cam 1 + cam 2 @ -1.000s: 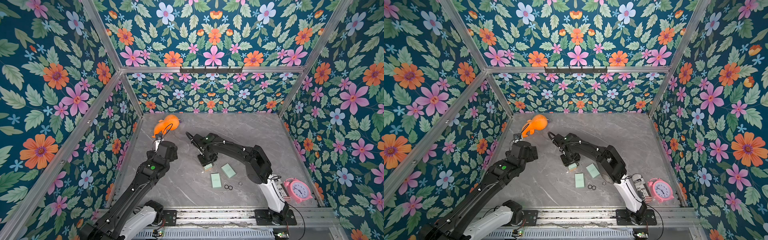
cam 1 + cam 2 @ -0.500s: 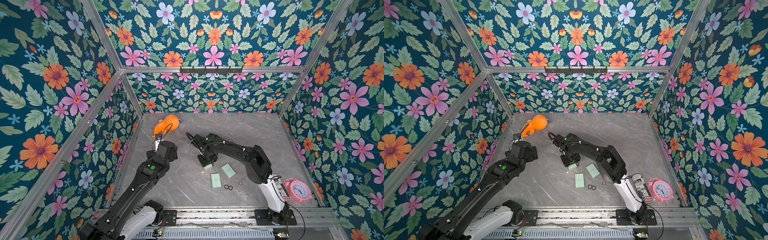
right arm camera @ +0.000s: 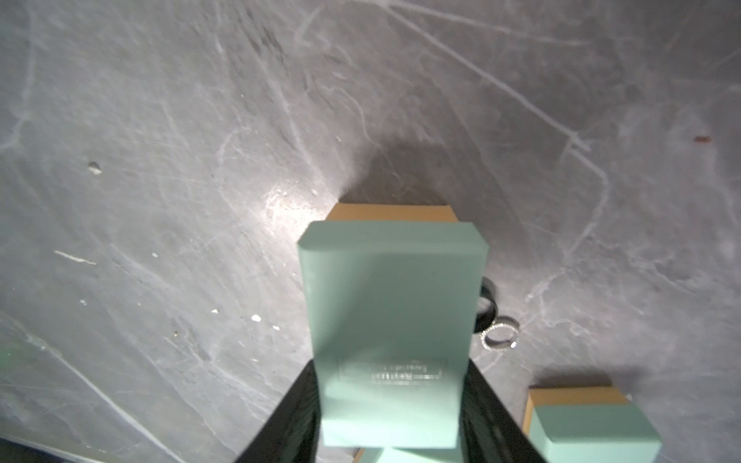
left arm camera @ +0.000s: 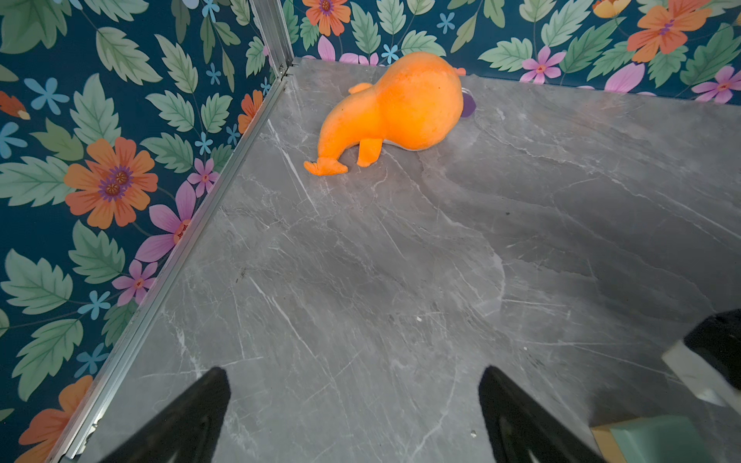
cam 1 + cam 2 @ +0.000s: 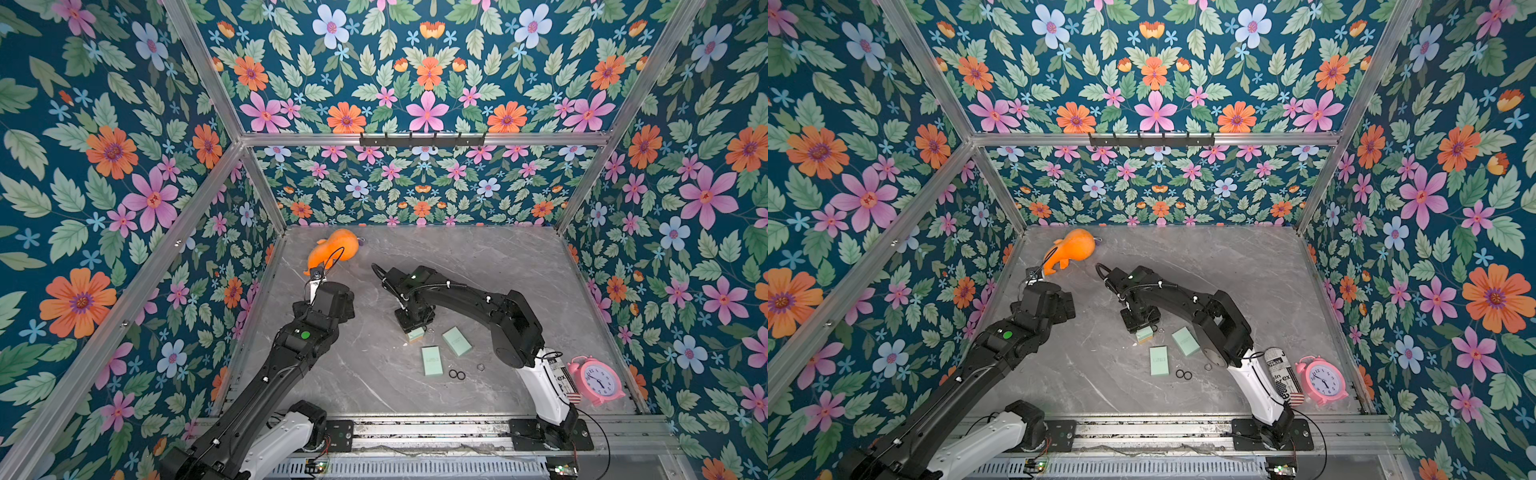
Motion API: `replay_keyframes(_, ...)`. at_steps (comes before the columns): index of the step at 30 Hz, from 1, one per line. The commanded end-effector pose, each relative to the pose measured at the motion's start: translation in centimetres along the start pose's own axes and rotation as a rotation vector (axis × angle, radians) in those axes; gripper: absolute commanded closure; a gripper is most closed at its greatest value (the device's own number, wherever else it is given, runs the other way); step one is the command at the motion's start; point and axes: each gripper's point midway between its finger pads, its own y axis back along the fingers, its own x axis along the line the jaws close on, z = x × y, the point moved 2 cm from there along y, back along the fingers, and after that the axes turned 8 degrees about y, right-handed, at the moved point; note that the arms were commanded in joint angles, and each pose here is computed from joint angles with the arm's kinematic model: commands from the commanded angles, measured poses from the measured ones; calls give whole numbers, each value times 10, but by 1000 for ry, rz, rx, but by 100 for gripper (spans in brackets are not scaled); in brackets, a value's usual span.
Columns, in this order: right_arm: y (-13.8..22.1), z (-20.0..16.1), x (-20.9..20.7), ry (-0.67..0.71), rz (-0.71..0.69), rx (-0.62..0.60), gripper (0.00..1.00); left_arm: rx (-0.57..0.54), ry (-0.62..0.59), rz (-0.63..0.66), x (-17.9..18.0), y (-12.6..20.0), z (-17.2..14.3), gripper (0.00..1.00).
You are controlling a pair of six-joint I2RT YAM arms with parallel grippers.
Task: Take the rings out of the lift-off lid box
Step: Close the lid on the jewelry box.
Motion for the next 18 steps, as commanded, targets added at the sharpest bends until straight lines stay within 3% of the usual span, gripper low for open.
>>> replay_keyframes(1, 5, -4, -1, -19, 0, 14, 61, 7, -15, 5, 1, 0, -1, 1)
replay_keyframes(18, -1, -8, -1, -28, -2, 31, 61, 7, -12, 5, 2, 0, 0, 1)
